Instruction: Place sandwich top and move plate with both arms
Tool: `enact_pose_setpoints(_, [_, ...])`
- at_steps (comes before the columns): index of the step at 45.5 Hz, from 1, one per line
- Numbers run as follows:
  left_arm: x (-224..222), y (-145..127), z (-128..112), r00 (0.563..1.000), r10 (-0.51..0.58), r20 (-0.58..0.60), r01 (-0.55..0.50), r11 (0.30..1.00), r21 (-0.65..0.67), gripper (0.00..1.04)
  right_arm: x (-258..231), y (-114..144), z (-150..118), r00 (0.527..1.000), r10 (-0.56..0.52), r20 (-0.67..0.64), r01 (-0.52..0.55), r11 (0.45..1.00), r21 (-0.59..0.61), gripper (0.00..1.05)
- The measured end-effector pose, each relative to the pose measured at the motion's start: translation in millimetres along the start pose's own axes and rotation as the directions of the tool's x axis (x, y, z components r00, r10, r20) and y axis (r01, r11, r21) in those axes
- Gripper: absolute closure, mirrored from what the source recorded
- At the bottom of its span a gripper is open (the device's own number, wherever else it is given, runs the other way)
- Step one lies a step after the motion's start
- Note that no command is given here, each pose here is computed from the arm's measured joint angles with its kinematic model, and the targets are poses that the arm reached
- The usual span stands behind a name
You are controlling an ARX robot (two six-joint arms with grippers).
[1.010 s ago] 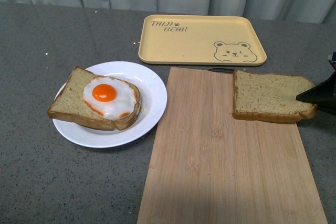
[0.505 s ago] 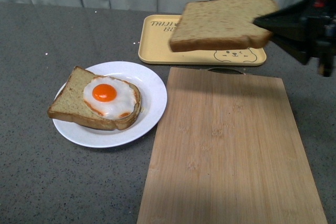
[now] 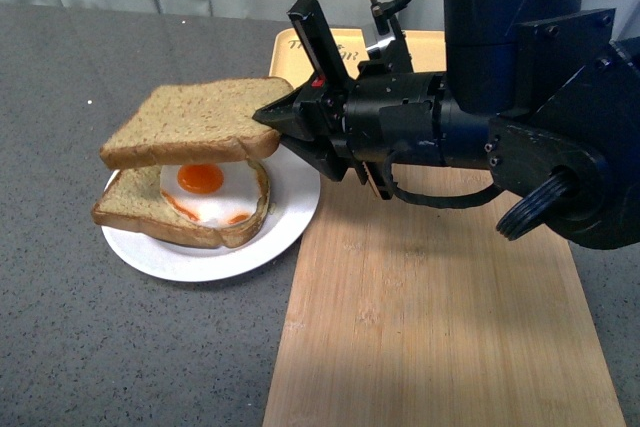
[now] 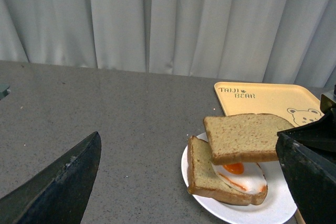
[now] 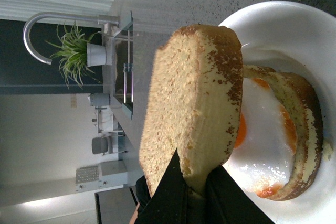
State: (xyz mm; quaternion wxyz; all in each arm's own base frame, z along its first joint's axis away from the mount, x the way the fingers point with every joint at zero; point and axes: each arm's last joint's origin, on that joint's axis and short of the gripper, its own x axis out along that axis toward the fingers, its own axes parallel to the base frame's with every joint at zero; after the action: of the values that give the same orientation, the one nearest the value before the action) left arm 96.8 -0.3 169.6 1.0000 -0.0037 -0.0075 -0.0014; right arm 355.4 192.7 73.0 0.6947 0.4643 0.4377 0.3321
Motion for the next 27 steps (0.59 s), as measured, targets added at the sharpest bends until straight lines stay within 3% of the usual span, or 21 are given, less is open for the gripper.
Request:
enact_pose_setpoints(16, [0,0,0,1.000,0.000,0.000,0.000,1.000,0.000,0.07,16,-13,-7,0.999,-0.037,-0.031,0.038,0.999,0.026,1.02])
enact_pose_setpoints(24, [0,0,0,1.000,0.000,0.000,0.000,1.000,0.000,0.07,5,-20,-12,0.993,-0.116,-0.013,0.116,0.993,0.007,0.68])
enact_pose_setpoints(27, [0,0,0,1.000,0.000,0.000,0.000,1.000,0.000,0.07,-11,-15,-13,0.996,-0.089,0.021,0.090,0.996,-0.025,0.54])
